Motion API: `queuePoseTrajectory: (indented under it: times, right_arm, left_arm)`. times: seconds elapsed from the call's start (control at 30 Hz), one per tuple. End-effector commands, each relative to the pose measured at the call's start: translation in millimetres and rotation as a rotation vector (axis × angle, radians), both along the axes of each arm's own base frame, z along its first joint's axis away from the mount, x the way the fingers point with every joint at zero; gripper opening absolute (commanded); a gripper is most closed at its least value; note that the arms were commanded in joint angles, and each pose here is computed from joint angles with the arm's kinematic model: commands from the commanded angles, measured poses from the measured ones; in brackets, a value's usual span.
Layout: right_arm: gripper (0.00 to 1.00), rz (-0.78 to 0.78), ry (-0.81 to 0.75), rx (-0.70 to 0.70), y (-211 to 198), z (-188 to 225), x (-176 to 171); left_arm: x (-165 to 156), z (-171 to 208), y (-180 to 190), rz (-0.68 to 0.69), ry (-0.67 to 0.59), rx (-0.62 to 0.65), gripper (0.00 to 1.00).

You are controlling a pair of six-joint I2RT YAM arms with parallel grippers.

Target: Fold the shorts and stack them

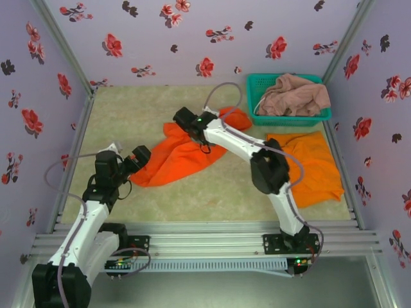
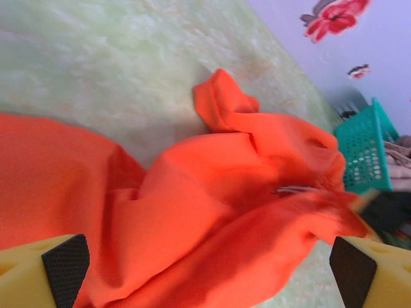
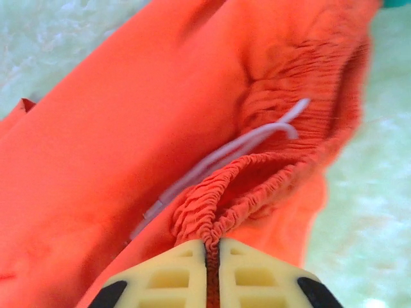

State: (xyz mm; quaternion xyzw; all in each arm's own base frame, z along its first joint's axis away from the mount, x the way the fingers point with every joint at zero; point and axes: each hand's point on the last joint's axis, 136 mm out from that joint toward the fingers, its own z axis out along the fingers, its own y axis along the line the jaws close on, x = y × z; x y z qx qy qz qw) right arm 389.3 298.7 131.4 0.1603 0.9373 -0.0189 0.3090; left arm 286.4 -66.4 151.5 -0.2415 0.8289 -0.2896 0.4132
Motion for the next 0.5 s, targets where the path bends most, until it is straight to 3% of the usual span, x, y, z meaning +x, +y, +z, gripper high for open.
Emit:
queuePoseTrajectory:
  times: [0.0, 0.07, 0.3, 0.47]
  right_arm:
    - [0.02, 0.051, -0.144, 0.098, -21, 66, -11]
    - [0.02, 0.067, -0.147, 0.095, -41, 67, -26]
    - [0.01, 0.000, -0.067, 0.046, -116, 13, -81]
    - [0.00, -0.046, -0.046, 0.066, -133, -15, -99]
  left_arm:
    - [-4, -1, 22, 0.131, 0.060, 0.013, 0.99]
    - [-7, -5, 29, 0.175, 0.098, 0.019, 0.99]
    - [-22, -34, 46, 0.275, 0.256, 0.069, 0.97]
    - [-32, -68, 43, 0.289, 0.399, 0.042, 0.90]
